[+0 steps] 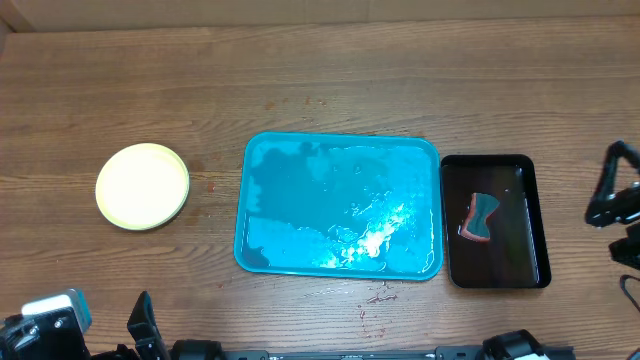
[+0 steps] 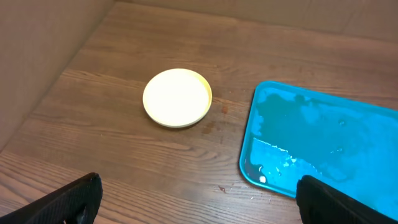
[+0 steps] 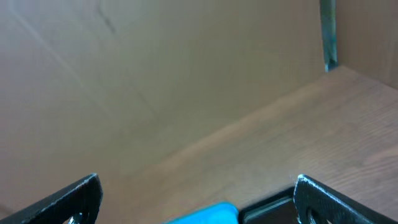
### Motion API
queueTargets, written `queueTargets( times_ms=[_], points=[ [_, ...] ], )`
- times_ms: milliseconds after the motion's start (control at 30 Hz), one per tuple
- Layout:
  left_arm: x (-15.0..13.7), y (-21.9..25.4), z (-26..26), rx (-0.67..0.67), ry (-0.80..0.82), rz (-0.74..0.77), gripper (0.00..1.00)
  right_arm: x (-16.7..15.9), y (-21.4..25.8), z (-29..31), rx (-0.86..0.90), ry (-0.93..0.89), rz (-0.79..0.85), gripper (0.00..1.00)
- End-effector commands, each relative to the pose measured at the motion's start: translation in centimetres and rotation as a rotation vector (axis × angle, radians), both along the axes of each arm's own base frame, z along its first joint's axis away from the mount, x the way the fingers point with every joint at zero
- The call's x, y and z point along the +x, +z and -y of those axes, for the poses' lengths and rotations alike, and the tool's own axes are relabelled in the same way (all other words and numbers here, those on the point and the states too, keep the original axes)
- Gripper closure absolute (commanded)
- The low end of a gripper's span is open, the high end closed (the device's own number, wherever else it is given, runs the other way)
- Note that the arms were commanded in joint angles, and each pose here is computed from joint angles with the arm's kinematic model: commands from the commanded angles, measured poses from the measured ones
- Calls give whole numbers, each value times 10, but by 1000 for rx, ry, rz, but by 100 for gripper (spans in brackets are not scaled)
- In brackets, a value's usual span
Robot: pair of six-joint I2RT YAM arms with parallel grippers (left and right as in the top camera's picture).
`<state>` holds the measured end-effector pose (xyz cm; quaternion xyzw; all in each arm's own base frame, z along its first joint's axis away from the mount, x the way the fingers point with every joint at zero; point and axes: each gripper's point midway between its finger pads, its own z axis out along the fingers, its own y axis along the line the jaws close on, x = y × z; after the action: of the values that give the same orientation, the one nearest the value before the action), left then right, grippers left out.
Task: Clean dirty plates on tray and stack at the side
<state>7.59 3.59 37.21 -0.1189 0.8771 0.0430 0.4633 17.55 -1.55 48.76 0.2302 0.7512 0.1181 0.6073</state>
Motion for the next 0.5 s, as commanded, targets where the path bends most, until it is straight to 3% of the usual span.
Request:
queueTargets(
  times_ms=[0, 167, 367, 467],
  points=[
    [-1, 1, 2, -19, -7, 11, 0, -4, -13, -4, 32, 25, 40, 0],
    [-1, 1, 2, -19, -7, 11, 0, 4, -37, -3, 82, 15, 198, 0],
    [-1, 1, 2, -19, -7, 11, 0, 25, -81, 9, 340, -68, 418, 0],
    [-1, 1, 2, -19, -7, 11, 0, 35, -124, 21, 514, -121, 486, 0]
  ],
)
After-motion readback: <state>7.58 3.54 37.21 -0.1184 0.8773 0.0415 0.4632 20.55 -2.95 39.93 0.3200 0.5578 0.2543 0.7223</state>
